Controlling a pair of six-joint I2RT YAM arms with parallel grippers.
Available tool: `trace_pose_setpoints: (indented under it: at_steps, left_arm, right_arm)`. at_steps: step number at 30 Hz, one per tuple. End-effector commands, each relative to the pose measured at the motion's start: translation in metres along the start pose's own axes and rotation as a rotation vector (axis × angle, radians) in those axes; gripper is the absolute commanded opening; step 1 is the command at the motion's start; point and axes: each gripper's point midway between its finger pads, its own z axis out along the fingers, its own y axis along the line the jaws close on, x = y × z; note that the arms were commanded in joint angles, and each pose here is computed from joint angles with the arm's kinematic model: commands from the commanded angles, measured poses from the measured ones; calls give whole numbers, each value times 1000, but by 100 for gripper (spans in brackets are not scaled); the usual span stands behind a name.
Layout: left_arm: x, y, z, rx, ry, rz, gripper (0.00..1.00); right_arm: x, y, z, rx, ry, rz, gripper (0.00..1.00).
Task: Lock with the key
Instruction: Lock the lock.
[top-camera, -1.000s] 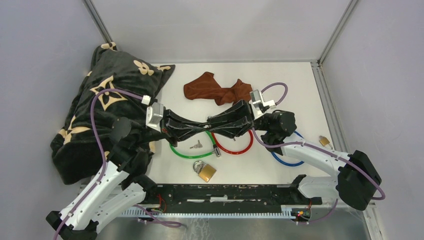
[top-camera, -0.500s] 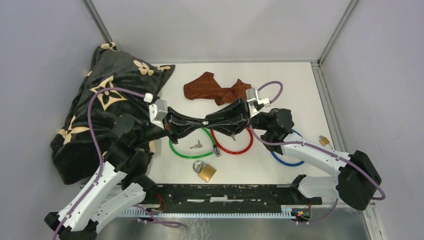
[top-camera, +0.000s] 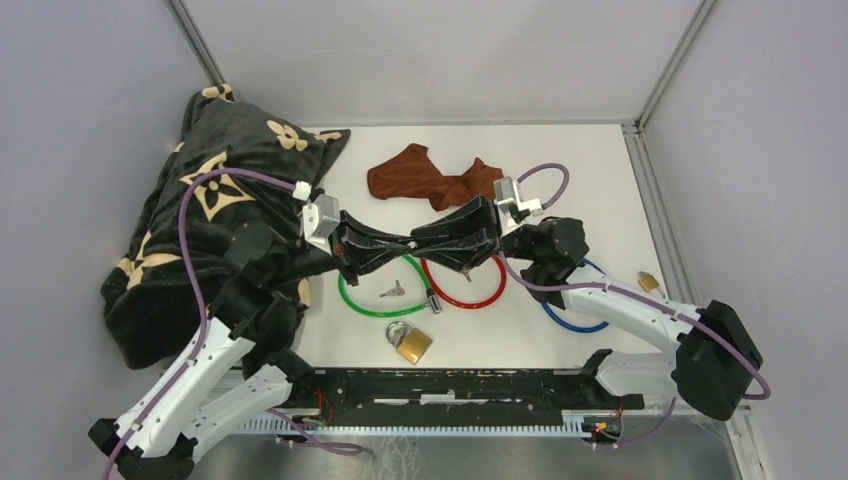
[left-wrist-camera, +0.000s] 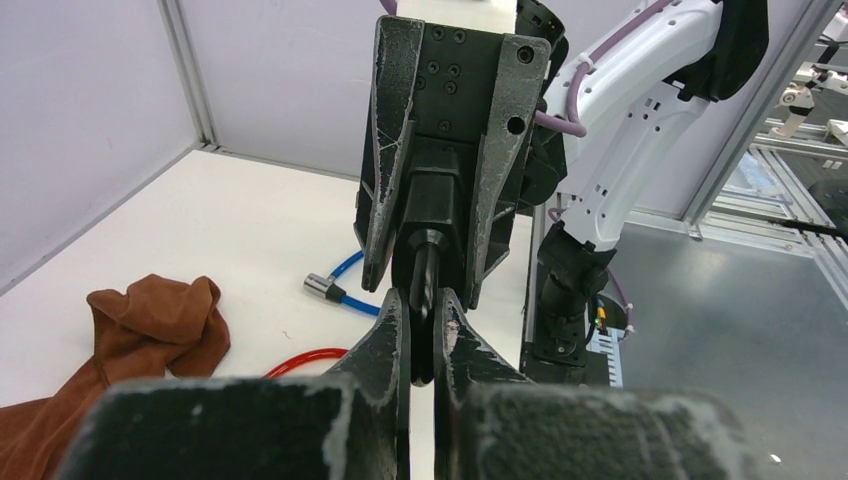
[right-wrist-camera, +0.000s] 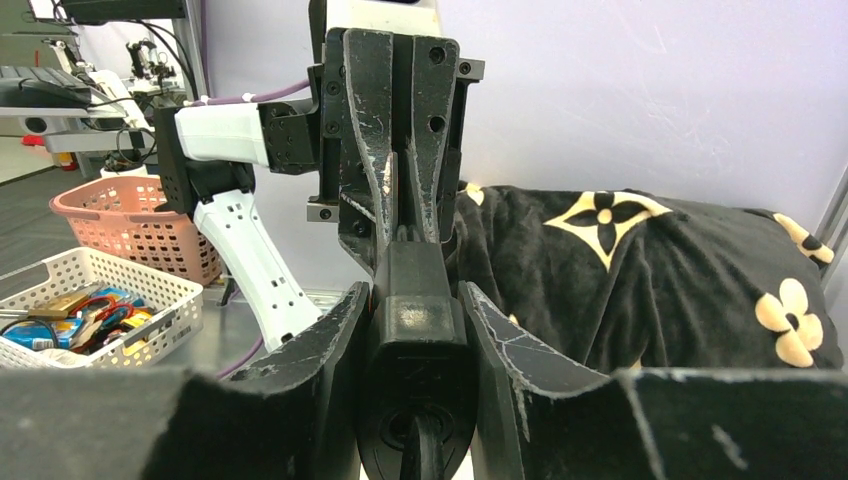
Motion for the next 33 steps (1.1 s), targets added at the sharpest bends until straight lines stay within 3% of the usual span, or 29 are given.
trace_pose_setpoints:
  at_steps: [1,10,17,18,21,24,26,27,33]
  left_arm:
    - [86,-44,15,259,265,-273,2]
    - [77,-25,-5,159,158,-229,2]
    - [66,-7,-14,48,64,-209,2]
    - [64,-4,-15,32,50,-205,2]
    - [61,1,-18,0,24,-212,2]
    - [66,10,-22,-55,29,-203,2]
    - [73,15,-26,-84,50,-188,2]
    - [77,17,-27,-90,63,-180,2]
    - [104,13,-38,-73,170,-119,2]
  right_arm:
    - [56,13,21,-40,153,108,0]
    - [29,14,-12,24,149,72,0]
    - [42,21,-33,15,278,62,2]
    - [46,23,-36,5,295,70,9]
    - [54,30,-47,-19,319,78,41]
    - [62,28,-63,1,367,87,62]
    - [65,28,-74,12,398,86,92]
    - [66,26,-80,19,414,84,98]
    - [82,15,-112,85,571,70,98]
